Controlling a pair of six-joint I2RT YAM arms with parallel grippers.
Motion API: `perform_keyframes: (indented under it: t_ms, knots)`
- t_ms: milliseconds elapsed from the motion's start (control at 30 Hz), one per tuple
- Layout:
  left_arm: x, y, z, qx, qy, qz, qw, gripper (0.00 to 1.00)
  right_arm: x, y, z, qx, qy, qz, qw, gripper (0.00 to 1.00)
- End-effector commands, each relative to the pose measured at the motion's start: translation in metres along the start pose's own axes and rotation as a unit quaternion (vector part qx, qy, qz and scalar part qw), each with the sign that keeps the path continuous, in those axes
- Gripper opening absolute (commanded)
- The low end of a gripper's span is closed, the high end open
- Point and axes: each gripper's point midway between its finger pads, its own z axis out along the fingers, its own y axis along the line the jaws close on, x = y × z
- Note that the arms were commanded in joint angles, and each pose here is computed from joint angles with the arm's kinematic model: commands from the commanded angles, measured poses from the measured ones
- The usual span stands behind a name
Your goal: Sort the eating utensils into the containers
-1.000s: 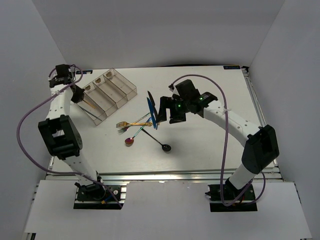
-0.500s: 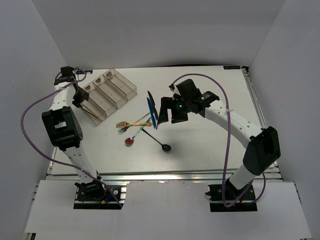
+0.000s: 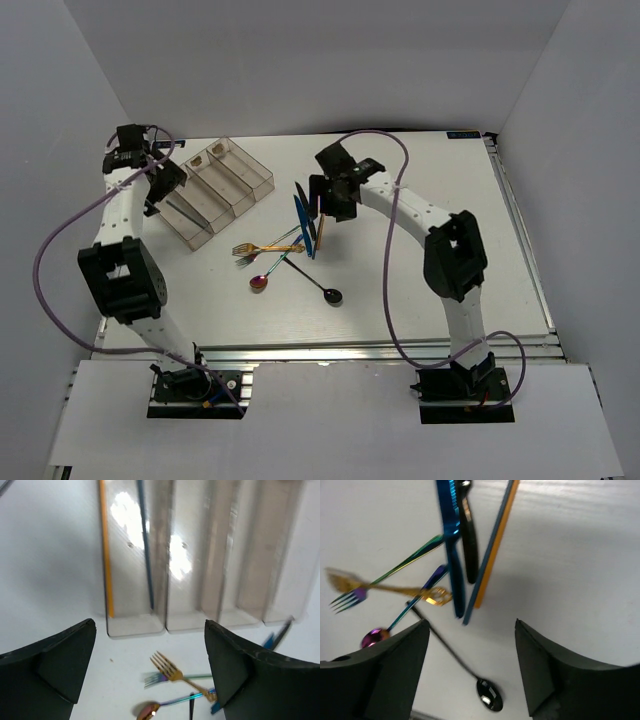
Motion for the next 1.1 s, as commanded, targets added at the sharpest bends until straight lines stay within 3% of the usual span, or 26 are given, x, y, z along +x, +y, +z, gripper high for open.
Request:
perform_keyframes:
  t_ms: [0,167,233,567,1067]
  knots:
    - [0.021,-0.023,-0.065,0.056,-0.026,0.053,0.997,0.98,-0.018,-0.024,0.014,0.084,-0.029,0.008,0.996,0.69]
    - [0.084,-0.003,-0.083,0.069,0.004,0.086,0.994,0.98,-0.011,-0.031,0.046,0.094,-0.011,-0.004,0.996,0.5]
    - [0.095,0.004,-0.092,0.072,0.008,0.099,0.992,0.98,-0.006,-0.033,0.056,0.093,-0.006,-0.008,0.996,0.47]
    - [0.128,0.033,-0.093,0.045,0.026,0.129,0.99,0.98,0.016,-0.035,0.075,0.08,0.021,-0.003,0.997,0.44]
    - [0.146,0.029,-0.093,0.051,0.04,0.157,0.986,0.98,0.027,-0.035,0.096,0.078,0.044,0.014,0.996,0.42]
